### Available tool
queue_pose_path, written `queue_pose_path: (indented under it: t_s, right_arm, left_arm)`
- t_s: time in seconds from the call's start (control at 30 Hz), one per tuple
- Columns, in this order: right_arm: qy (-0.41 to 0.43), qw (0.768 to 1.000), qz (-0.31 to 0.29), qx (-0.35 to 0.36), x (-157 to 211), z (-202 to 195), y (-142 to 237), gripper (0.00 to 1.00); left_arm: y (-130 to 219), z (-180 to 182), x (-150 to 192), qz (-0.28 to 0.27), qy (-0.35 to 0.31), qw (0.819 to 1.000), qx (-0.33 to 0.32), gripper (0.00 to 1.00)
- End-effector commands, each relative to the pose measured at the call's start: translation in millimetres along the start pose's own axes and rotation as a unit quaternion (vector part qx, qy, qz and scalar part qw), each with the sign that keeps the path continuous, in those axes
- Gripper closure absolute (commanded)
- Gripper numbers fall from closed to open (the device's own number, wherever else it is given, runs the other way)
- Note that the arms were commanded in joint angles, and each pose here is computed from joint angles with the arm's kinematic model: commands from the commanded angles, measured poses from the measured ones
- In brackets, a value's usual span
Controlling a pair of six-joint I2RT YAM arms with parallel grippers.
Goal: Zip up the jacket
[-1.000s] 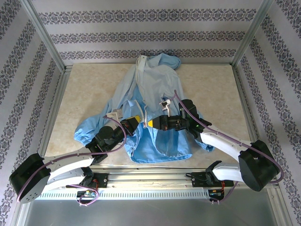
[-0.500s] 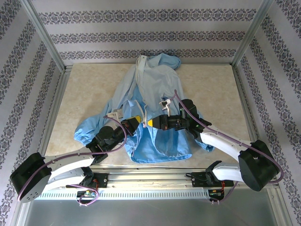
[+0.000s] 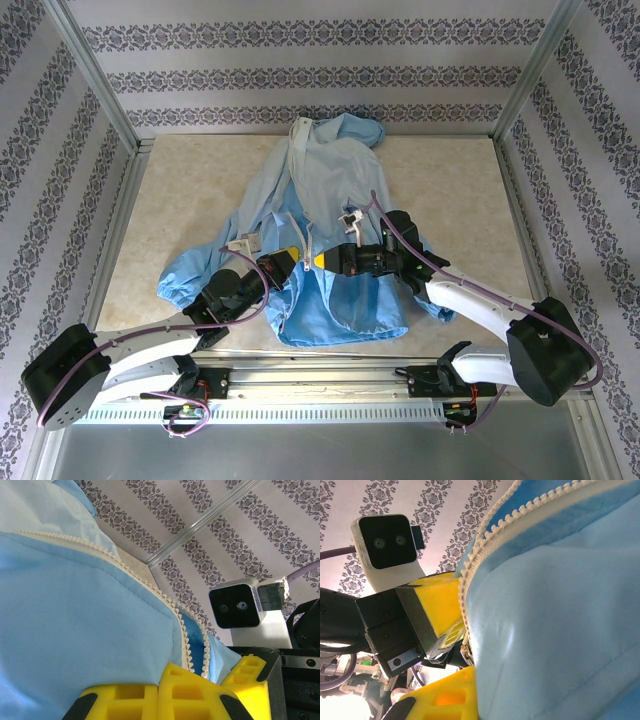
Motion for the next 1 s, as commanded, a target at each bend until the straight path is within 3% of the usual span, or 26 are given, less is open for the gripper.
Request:
queue_pose_path:
  t_s: [0.0,0.43,0.97]
  right_arm:
    - [0.024,0.999,-0.018,-0.014,-12.6,9.9,-0.5,1.0]
    - [0.022,0.999,-0.022,-0.011,-13.6,11.1,0.5,1.0]
    - [0.009,1.0,-0.015,-0.002,-7.0,3.2,-2.4,1.0]
  left_arm:
    - [2.3,-3.0,-5.5,-0.014,0.007,1.0,0.017,1.0]
    - [-2.0,-5.4,-6.4,-0.003,-0.028,1.0,-0.007,1.0]
    - [0.9,-10.2,-19.8,-0.043,-0.044,0.998,-0.018,1.0]
Point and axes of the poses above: each hand's point on the last joint's axis, 136 mm out from that joint toward the fingers, its own y axis back along the fingers, its own z axis along the line the jaws close on, x = y × z, the point moved 4 cm from there along y, back along the fingers, and after that the axes turned 8 degrees about y, right-handed, at the moved point
